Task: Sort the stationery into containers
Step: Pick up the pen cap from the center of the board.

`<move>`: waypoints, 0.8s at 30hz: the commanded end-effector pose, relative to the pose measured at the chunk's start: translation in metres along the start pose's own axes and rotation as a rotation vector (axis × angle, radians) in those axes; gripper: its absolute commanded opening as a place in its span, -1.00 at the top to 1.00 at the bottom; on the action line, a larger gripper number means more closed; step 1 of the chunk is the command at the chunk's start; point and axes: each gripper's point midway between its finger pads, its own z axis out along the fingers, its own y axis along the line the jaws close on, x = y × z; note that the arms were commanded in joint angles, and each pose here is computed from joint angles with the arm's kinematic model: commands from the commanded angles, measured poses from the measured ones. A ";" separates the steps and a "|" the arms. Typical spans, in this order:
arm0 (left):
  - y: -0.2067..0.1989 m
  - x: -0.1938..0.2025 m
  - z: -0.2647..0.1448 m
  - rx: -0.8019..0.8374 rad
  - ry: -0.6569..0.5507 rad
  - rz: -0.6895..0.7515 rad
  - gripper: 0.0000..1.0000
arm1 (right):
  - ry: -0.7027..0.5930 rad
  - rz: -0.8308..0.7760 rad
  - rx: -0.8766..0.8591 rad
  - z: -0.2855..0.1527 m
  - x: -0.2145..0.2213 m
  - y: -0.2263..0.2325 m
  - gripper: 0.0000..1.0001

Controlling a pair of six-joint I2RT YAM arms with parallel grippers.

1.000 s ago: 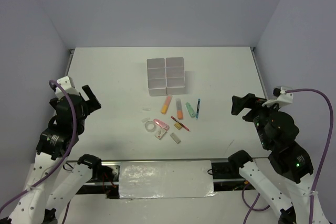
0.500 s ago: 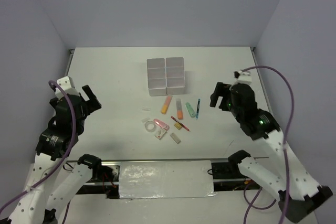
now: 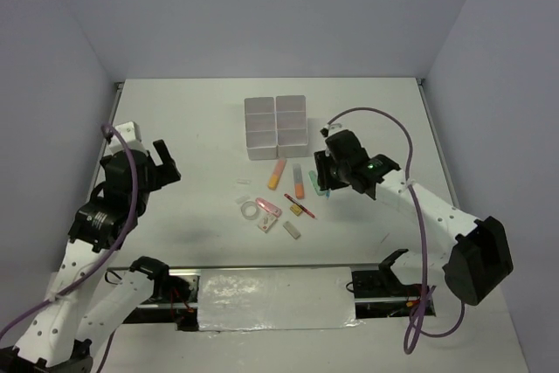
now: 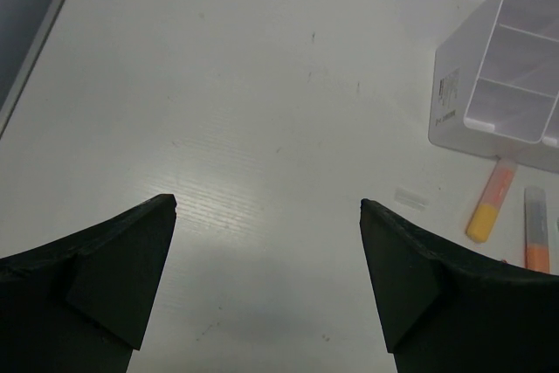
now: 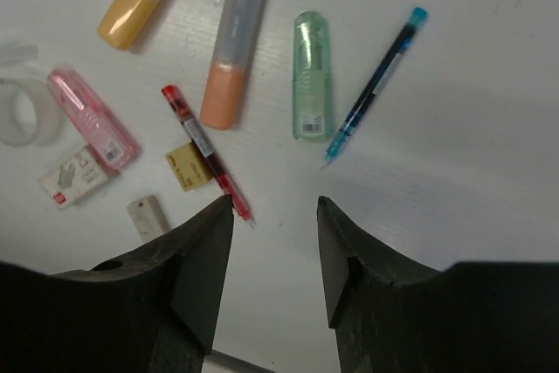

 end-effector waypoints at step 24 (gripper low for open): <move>-0.034 0.019 0.010 0.151 0.107 0.045 -0.99 | -0.139 -0.089 -0.059 -0.013 -0.029 0.036 -0.44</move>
